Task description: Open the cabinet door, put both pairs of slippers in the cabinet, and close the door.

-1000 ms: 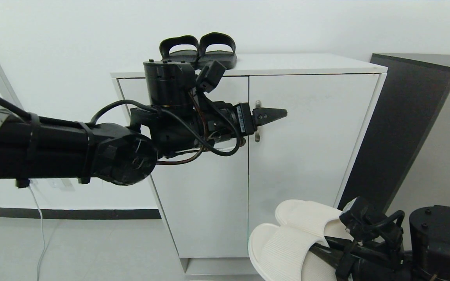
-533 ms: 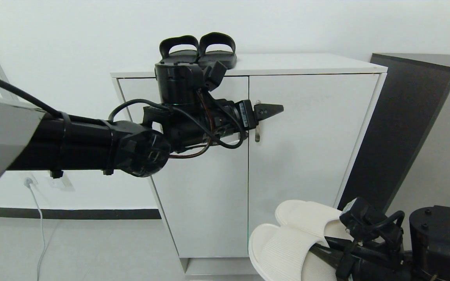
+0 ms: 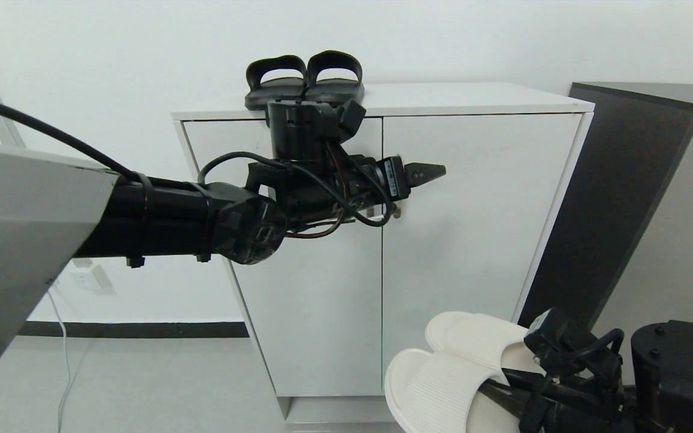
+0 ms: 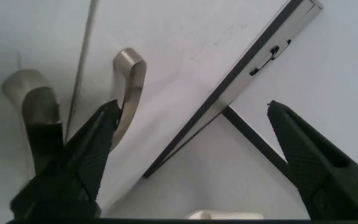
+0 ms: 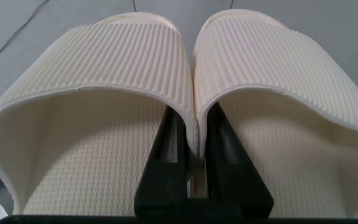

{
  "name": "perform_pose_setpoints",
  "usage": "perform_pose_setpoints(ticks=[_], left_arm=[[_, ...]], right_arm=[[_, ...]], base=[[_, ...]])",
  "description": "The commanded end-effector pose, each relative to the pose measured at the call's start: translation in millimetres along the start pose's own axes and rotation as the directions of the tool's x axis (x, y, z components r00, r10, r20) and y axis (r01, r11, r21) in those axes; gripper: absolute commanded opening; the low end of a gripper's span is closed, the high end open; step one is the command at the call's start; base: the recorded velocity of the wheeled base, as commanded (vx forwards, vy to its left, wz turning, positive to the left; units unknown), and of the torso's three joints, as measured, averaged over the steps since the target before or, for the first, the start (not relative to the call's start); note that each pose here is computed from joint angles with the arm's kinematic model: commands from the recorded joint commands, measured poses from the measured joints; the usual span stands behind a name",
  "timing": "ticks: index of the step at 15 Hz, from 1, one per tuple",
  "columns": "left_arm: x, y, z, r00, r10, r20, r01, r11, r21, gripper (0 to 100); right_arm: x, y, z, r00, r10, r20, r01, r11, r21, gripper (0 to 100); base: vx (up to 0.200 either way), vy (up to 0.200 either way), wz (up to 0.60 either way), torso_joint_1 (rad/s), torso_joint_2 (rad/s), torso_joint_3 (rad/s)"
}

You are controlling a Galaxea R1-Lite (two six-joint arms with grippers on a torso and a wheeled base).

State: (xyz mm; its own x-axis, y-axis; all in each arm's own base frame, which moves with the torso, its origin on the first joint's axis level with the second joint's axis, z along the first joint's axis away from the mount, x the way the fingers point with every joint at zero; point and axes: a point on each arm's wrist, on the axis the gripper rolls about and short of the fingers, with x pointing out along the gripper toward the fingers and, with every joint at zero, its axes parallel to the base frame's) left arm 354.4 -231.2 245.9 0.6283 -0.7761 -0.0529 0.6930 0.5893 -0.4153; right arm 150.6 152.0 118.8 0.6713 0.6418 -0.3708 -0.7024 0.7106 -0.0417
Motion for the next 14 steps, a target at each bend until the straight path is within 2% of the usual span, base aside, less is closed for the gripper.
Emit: perform_pose_setpoints(ticks=[1, 5, 11, 14], left_arm=[[-7.2, -1.1, -2.6, 1.0, 0.006, -0.013, -0.006, 1.0, -0.01, 0], [-14.7, -2.8, -5.4, 1.0, 0.005, -0.027, -0.005, 1.0, -0.013, 0], [-19.4, -12.5, -9.9, 0.999, -0.012, -0.043, 0.011, 1.0, -0.012, 0], [-32.6, -24.8, -9.1, 0.999, -0.025, -0.043, 0.025, 1.0, -0.008, 0]], right_arm=[[-2.5, 0.6, 2.0, 1.0, 0.004, 0.014, -0.004, 1.0, -0.002, 0], [2.4, 2.6, -1.9, 1.0, 0.014, -0.012, -0.014, 1.0, -0.004, 0], [-0.2, 6.1, -3.5, 0.999, 0.029, -0.015, -0.03, 1.0, -0.011, 0], [-6.6, 10.2, -3.8, 0.997, 0.072, -0.005, -0.072, 0.997, -0.019, 0]], base=[[0.0, 0.0, 0.0, 0.0, 0.0, 0.0], [0.0, 0.0, 0.0, 0.0, 0.0, 0.0], [0.0, 0.0, 0.0, 0.0, 0.0, 0.0], [0.0, 0.0, 0.0, 0.0, 0.0, 0.0]])
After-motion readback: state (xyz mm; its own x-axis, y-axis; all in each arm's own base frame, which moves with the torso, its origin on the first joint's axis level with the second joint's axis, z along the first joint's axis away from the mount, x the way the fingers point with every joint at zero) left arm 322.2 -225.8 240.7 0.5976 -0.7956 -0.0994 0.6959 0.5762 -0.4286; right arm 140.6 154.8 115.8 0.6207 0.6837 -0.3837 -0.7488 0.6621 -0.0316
